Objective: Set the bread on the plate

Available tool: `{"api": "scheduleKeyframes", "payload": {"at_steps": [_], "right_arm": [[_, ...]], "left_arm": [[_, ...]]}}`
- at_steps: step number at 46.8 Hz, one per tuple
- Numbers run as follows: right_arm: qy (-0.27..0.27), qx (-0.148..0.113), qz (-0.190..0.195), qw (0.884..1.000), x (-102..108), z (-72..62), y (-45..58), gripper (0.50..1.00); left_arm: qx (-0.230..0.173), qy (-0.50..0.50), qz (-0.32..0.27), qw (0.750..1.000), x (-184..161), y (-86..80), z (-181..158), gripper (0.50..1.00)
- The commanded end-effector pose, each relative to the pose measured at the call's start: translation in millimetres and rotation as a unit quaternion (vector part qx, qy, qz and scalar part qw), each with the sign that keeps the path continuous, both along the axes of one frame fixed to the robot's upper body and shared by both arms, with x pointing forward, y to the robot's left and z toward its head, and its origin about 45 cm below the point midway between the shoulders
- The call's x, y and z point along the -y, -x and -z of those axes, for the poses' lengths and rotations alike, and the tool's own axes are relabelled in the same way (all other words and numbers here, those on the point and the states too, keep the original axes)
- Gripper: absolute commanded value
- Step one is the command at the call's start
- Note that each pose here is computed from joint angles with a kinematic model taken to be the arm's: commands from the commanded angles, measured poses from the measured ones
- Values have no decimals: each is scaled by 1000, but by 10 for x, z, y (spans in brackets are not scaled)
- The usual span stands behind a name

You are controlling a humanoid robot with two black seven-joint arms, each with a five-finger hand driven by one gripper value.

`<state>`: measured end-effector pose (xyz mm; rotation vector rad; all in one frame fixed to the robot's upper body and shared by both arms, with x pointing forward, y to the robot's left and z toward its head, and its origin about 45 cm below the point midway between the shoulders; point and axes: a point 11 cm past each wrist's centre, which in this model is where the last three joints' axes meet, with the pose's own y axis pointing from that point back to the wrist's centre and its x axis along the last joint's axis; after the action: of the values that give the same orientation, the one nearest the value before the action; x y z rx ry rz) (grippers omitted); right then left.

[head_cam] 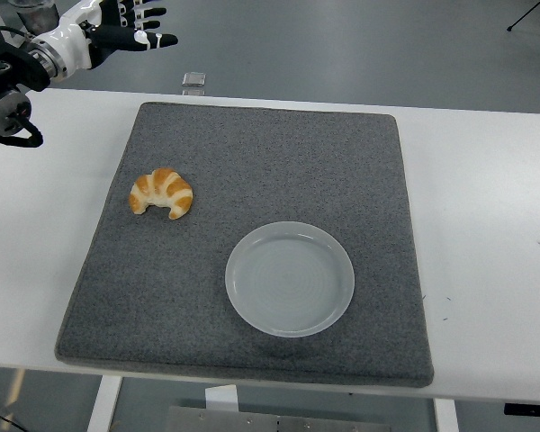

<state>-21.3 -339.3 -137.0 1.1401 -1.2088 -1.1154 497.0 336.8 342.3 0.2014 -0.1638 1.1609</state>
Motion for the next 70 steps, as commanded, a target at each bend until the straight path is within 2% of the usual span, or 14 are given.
{"api": "scheduleKeyframes", "payload": {"at_steps": [1,8,16,29,36,70], "right_arm": [[0,0,0,1000,0,0,0,952],[0,0,0,1000,0,0,0,952],[0,0,0,1000,0,0,0,952],[0,0,1,1000,0,0,-1,952],[0,0,1,1000,0,0,-1,952],[0,0,0,1000,0,0,0,954]], "left_arm": [[-1,-62,34,998,32,67,-53,990],[-3,-173,108,979,76,275,-73,990],[3,-296,180,938,128,519,28,988],[-18,-394,226,890,42,740,293,988],[-16,-444,242,863,-16,780,345,988],[-26,-452,256,854,138,751,609,986]]}}
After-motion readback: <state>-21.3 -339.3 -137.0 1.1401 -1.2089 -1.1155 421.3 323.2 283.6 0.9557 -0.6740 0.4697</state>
